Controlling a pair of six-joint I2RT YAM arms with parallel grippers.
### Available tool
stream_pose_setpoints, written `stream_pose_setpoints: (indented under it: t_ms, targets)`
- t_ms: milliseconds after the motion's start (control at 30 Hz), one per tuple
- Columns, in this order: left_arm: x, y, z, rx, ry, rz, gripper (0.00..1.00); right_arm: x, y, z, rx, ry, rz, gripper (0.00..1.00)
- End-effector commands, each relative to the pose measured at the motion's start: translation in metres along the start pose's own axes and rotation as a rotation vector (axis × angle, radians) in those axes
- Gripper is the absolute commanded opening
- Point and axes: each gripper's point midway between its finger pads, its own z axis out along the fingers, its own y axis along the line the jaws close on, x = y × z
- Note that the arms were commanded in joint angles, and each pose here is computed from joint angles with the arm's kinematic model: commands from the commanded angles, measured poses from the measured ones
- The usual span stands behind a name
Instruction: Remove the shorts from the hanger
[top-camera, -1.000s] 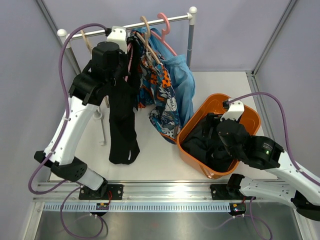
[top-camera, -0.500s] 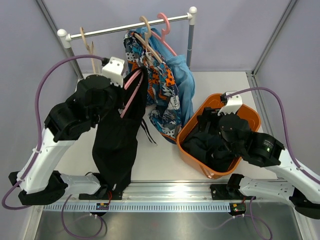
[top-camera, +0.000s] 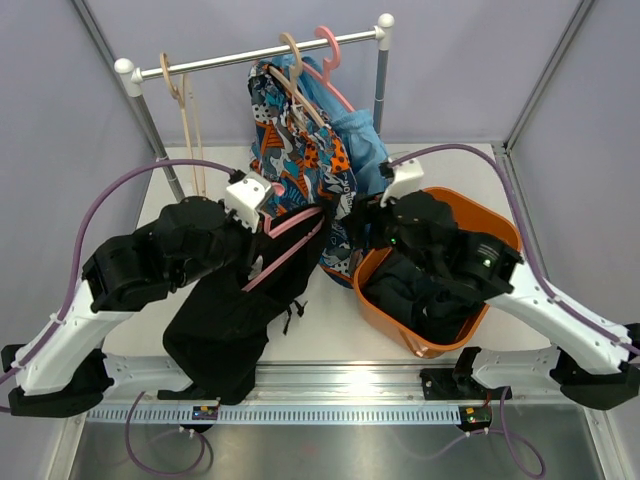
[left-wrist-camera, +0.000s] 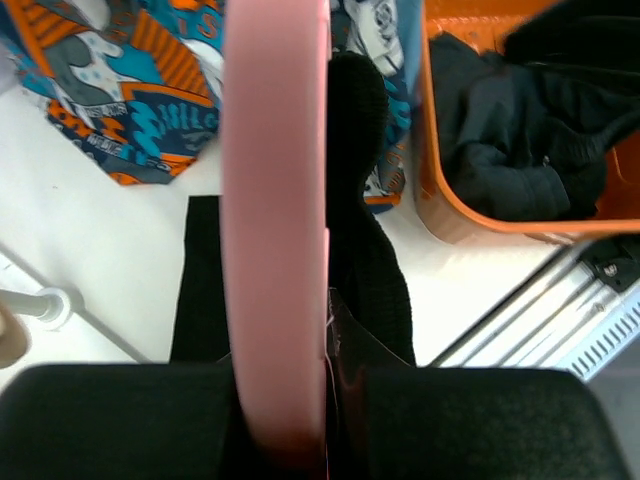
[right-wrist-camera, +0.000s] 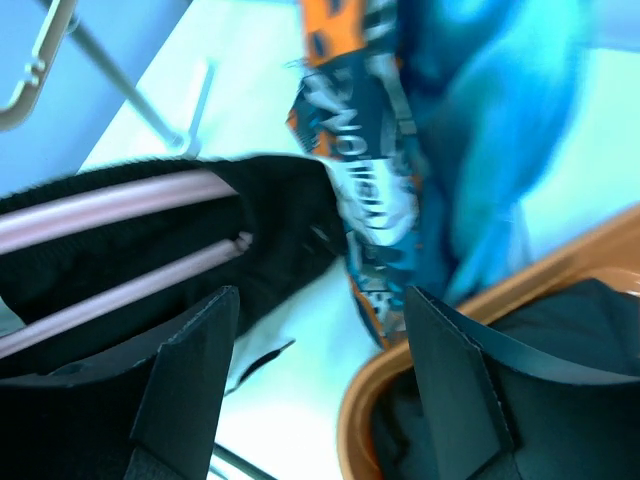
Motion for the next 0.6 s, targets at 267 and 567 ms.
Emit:
stream_pose_setpoints:
  t_ms: [267,567]
  targets:
    - [-0.003,-0.025,-0.014,0.13,-0.058,-0.003,0.0,0.025,0.044,0.039,-0.115,0.108,0.008,0.73]
    - [0.0,-0.023,-0.023,0.149,-0.068,0.017,0.0,0.041,0.041,0.051,-0.08,0.135,0.015,0.5]
